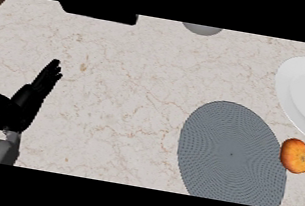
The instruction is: Pick the eggplant from the placemat and place it in the plate
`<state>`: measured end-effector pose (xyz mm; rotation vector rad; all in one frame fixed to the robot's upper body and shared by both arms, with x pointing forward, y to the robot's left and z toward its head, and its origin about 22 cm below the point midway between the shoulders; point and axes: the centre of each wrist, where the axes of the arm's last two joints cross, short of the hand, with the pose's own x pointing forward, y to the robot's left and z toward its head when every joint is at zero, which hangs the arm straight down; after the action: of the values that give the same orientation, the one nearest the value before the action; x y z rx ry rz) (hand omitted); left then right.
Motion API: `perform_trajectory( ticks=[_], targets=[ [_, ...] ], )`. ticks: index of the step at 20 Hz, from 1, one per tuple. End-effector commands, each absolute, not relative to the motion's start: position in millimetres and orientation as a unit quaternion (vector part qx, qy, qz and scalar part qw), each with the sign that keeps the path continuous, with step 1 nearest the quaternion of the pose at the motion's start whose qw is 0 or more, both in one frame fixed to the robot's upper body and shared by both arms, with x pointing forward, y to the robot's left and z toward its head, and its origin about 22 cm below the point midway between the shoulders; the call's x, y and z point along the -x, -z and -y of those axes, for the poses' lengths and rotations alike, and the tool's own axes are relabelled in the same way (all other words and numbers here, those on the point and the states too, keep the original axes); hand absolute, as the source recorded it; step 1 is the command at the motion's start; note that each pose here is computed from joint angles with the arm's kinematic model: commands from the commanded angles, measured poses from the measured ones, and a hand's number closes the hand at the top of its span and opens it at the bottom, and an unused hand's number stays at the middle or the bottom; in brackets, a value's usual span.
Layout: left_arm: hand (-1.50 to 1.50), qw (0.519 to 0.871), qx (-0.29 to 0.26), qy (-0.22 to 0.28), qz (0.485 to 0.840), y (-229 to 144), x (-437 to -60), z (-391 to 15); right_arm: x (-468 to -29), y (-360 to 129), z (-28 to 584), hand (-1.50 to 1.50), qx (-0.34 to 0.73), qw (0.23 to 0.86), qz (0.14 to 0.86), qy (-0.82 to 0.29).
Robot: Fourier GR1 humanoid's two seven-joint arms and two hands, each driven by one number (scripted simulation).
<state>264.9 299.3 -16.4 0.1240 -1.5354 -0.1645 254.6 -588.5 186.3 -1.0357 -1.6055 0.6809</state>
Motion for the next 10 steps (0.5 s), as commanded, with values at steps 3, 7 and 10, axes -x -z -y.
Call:
perform_trajectory(
  ticks=[3, 7, 10],
  targets=[
    [0.0, 0.717, -0.05, 0.077, 0.691, 14.3, -260.9, -300.3, -307.1, -140.0, 543.7, 1.5, 0.394, 0.533, 0.686, -0.3],
    [0.0, 0.714, -0.062, 0.071, 0.694, 22.8, -260.9, -285.9, -342.1, -134.4, 508.4, 1.5, 0.382, 0.541, 0.682, -0.309],
    [0.0, 0.716, -0.057, 0.082, 0.691, 23.8, -263.6, -283.6, -354.5, -143.7, 502.9, 1.5, 0.386, 0.549, 0.677, -0.303]
  ],
)
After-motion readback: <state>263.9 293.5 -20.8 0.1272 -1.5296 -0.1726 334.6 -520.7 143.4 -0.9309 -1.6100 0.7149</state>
